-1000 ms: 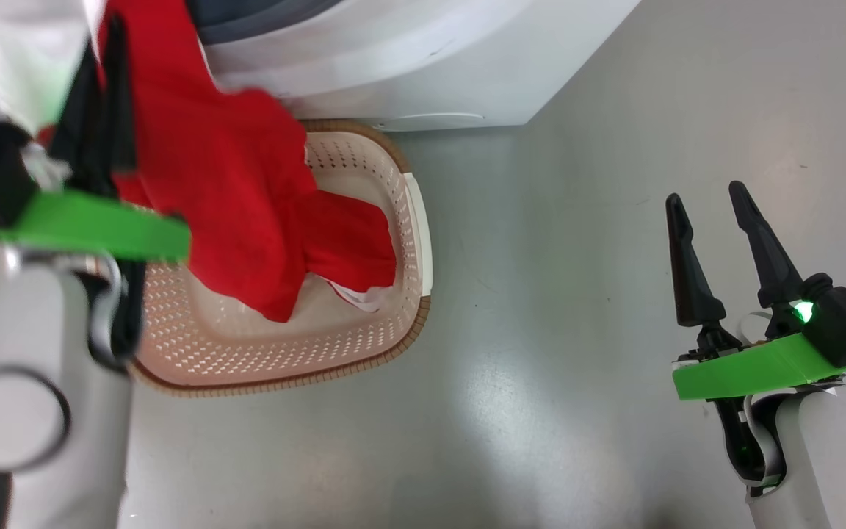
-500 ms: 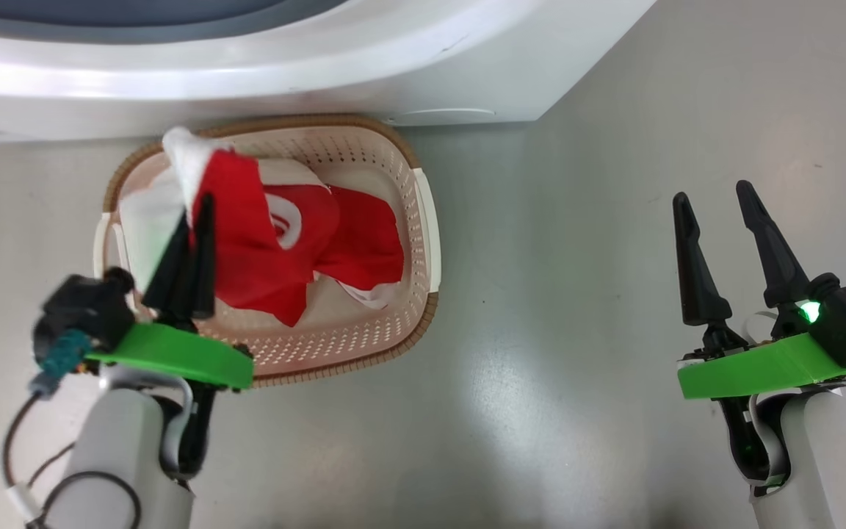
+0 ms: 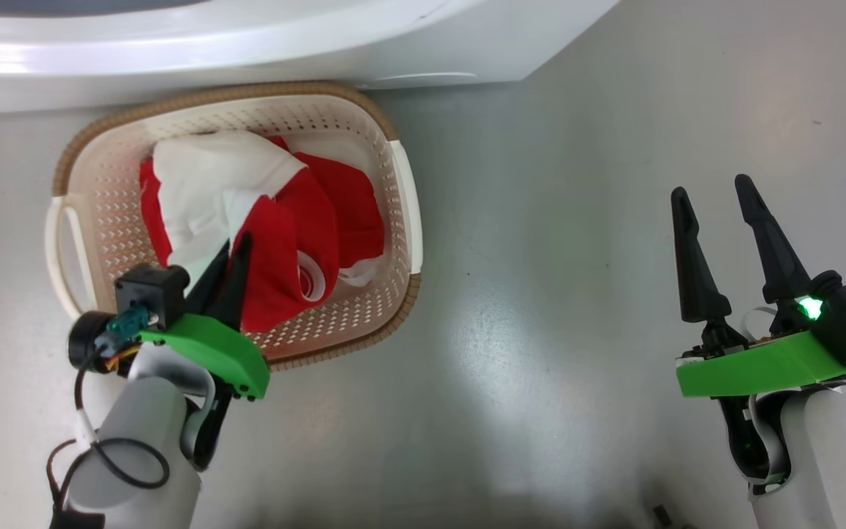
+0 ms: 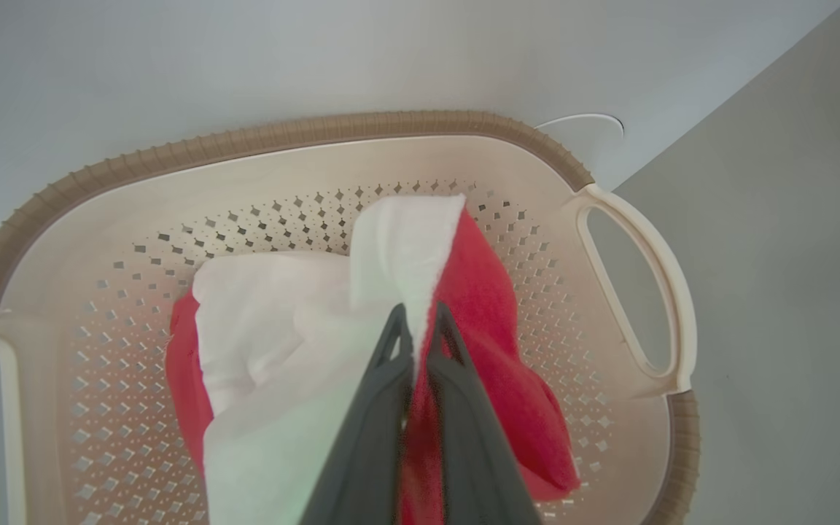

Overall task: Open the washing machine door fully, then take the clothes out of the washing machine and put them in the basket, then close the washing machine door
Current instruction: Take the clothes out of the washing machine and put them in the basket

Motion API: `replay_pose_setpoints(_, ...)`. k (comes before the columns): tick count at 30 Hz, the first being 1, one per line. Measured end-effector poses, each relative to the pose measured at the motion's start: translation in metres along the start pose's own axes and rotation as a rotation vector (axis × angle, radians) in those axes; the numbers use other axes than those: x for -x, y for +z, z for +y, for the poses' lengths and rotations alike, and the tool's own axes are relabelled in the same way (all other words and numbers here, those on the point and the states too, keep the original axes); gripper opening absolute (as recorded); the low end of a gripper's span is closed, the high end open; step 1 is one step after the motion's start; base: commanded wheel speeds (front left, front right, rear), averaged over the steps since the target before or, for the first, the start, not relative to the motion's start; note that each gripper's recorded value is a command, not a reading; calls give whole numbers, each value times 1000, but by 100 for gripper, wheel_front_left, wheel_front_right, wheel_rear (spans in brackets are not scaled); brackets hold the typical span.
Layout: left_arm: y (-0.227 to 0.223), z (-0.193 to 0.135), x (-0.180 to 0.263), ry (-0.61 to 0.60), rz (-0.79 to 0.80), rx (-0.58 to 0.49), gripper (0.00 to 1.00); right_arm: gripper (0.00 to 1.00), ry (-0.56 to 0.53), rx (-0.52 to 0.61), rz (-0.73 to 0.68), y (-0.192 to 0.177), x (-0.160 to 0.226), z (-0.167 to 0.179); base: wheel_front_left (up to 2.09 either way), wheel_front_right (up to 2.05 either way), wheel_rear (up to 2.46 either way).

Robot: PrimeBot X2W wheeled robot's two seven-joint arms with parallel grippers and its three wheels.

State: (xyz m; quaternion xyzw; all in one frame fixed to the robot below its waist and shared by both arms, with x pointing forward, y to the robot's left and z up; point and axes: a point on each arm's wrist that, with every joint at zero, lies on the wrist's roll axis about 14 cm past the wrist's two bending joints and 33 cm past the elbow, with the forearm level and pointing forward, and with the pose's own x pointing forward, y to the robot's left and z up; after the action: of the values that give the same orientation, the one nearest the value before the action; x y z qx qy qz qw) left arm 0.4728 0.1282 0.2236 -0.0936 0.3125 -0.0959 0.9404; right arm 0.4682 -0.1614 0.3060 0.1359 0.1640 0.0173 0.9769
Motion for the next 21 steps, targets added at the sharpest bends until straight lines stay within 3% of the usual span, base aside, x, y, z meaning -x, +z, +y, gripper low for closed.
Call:
replay_pose_setpoints(4, -15, -1, -8, -11, 56, -11, 0, 100, -12, 2, 9, -4, 1, -5, 0, 0, 0)
replay_pose_setpoints(6, -22, 0, -12, -12, 85, -20, 7, 100, -18, -1, 12, -5, 2, -7, 0, 0, 0)
replay_pose_setpoints(9, -20, 5, -14, -3, 89, -22, 37, 100, -21, 0, 10, -4, 3, -8, 0, 0, 0)
replay_pose_setpoints(11, -19, 7, -13, 2, 88, -24, 48, 100, -21, 1, 6, -2, 3, -8, 0, 0, 0)
replay_pose_setpoints(12, -18, 7, -13, 4, 85, -23, 83, 100, -20, 1, 4, -1, 3, -8, 0, 0, 0)
replay_pose_setpoints(13, -16, 7, -13, 4, 82, -24, 100, 100, -20, 1, 2, 0, 3, -8, 0, 0, 0)
replay_pose_setpoints(21, 11, 9, 0, 24, 12, -12, 100, 100, -6, 2, -31, 17, 7, 0, 0, 0, 0)
